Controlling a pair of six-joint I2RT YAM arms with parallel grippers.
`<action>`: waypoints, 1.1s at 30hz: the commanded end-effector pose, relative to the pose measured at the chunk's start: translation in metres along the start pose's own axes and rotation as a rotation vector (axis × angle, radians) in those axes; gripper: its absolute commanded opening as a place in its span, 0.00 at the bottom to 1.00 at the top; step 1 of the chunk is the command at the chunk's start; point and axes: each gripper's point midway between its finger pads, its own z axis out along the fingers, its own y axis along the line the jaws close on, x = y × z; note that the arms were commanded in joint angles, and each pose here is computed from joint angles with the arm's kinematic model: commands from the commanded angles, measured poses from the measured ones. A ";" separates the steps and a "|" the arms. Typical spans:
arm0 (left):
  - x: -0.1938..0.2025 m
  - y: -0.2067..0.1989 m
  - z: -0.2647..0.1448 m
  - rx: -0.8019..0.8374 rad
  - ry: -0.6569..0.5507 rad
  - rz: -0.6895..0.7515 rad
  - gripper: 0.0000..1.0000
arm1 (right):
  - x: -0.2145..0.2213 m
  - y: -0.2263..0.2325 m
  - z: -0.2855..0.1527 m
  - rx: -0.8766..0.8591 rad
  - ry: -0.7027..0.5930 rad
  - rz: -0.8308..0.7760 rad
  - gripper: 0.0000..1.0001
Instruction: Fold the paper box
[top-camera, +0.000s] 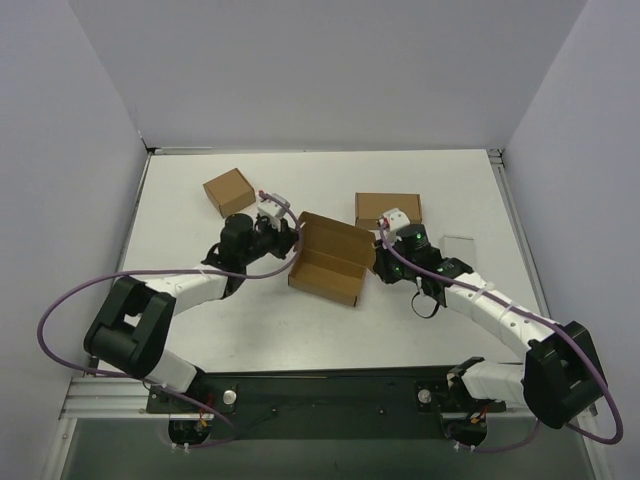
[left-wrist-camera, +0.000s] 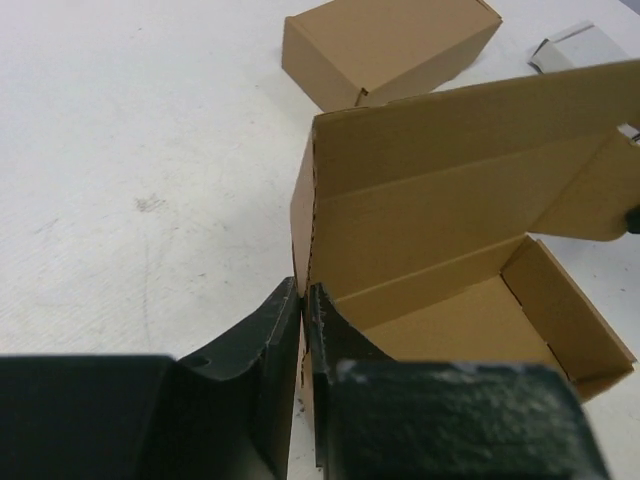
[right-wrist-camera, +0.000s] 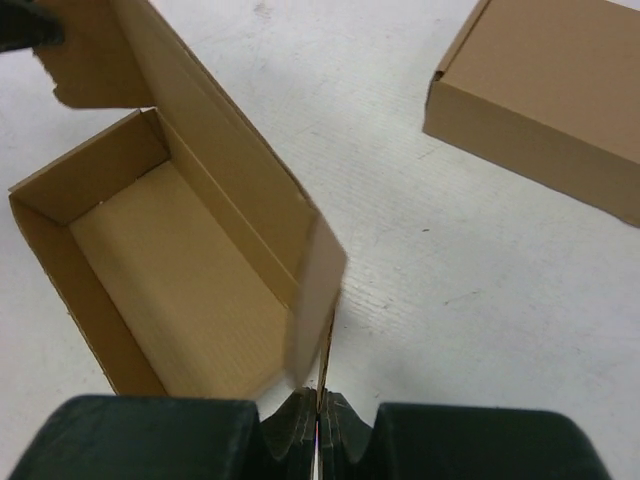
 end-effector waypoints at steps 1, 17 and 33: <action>-0.009 -0.030 0.014 -0.002 -0.025 0.040 0.14 | -0.027 -0.011 -0.011 0.147 -0.096 0.040 0.00; 0.024 -0.073 0.015 -0.217 -0.093 -0.160 0.00 | -0.015 -0.006 -0.014 0.414 -0.212 0.158 0.00; 0.002 -0.083 0.022 -0.181 -0.251 -0.060 0.00 | -0.055 0.025 0.006 0.378 -0.473 0.082 0.00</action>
